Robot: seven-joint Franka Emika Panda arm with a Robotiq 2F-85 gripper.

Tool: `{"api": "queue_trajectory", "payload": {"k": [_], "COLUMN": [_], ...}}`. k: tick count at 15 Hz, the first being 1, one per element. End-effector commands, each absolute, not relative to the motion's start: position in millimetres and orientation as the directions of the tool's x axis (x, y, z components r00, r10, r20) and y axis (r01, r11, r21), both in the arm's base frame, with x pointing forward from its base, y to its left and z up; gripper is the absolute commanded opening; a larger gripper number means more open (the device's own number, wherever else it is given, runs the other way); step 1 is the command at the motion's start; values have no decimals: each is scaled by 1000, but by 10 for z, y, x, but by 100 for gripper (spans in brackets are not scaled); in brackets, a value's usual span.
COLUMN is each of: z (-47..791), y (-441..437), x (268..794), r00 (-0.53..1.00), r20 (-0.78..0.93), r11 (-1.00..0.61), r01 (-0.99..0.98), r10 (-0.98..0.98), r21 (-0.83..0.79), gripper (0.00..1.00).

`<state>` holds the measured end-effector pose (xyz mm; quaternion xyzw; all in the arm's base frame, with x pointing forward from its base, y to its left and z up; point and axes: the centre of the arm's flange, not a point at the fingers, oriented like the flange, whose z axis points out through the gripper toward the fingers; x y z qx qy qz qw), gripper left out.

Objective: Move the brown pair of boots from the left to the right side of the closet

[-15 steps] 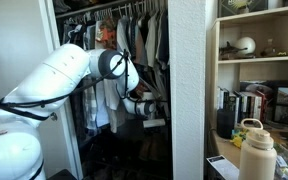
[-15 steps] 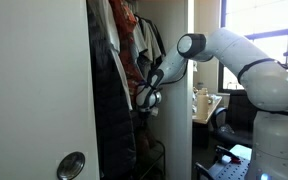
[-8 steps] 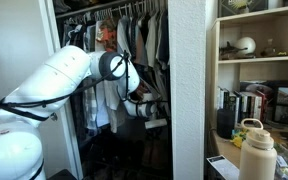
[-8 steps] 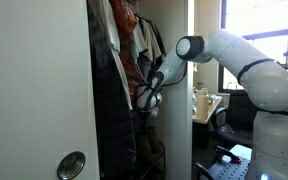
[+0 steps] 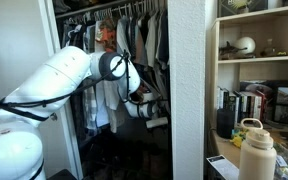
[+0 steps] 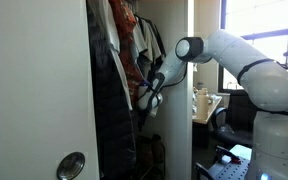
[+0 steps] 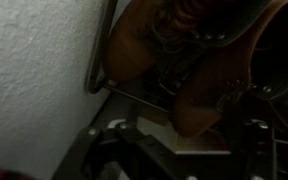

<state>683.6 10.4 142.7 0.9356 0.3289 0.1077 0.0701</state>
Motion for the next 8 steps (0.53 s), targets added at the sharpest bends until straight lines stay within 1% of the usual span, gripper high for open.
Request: {"api": "queue_trajectory", "payload": {"k": [1,6,8], "z": [1922,2573,2813], "y": [321,723,818], "x": [6702,6287,6082], "r00": [787,850,886], "r20": [153,113,67], "r11": [-800,-857,-888], "r01": [572,504,455], "r10": [597,514,459], "r21": [178,106,71], "gripper": [100,100,100]}}
